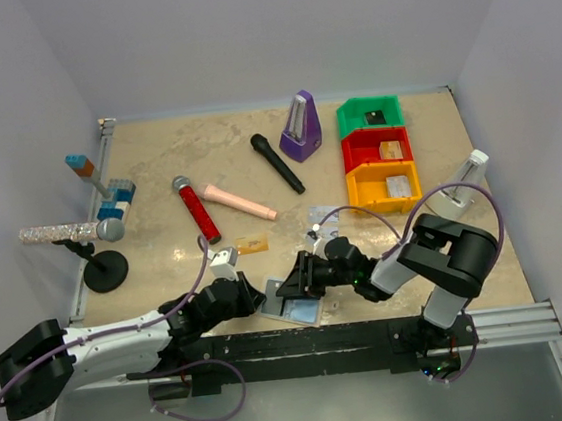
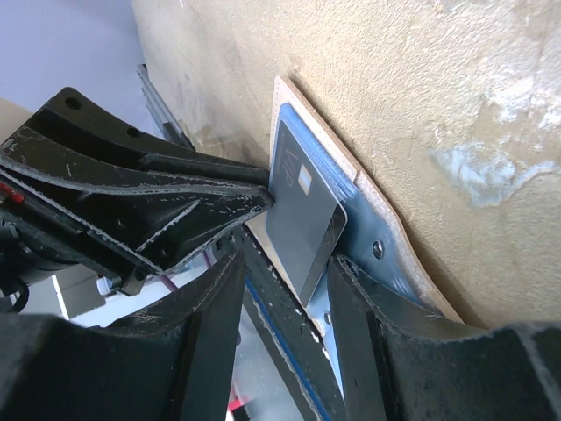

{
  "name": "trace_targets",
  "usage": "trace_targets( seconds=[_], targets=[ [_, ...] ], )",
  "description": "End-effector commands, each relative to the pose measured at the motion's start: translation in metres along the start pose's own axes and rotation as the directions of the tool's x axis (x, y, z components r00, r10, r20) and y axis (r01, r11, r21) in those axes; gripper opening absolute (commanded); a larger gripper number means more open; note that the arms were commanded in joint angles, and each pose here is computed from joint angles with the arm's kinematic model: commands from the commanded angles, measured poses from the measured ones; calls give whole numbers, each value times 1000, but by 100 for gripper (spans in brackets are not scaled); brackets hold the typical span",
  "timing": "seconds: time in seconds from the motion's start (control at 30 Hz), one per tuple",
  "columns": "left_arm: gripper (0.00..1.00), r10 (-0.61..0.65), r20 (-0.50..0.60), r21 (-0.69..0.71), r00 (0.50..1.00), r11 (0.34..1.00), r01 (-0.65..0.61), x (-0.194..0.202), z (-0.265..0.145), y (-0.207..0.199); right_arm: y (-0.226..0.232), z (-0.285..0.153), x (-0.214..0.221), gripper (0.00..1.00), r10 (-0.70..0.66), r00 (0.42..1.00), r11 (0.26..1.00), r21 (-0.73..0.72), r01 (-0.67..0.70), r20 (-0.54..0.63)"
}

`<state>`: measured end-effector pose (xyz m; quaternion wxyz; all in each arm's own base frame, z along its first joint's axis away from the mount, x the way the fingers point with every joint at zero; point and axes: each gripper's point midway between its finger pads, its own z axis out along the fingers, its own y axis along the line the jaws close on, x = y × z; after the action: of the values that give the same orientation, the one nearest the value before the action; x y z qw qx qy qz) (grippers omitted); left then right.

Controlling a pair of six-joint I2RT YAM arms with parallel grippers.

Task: Take the credit cards out of the card holder
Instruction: Remove the credit card from the card holder.

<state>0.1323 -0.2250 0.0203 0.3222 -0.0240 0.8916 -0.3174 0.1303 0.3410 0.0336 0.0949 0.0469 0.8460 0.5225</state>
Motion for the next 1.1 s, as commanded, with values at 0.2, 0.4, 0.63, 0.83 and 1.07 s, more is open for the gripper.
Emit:
trace_targets(
  seconds=[0.2,0.4,0.63,0.83,1.07],
  targets=[
    [16,5,-92,-18,996,1000,-7,28,-2,14,18,9,-4,48,-7,1000,998,-66,6,-15],
    [15,-1,-106,10,994,1000,2,32,-1,7,24,13,-6,48,-1,1000,995,-100,-1,-16],
    [15,3,-104,49,995,999,2,32,0,-2,24,17,-5,48,5,1000,994,-106,-7,-27],
    [20,3,-97,43,995,999,1,30,0,-1,24,15,-3,48,-2,999,995,-96,-2,-37],
    [19,-7,-89,14,996,1000,8,30,0,6,17,3,0,47,-24,999,998,-55,21,-44]
  ],
)
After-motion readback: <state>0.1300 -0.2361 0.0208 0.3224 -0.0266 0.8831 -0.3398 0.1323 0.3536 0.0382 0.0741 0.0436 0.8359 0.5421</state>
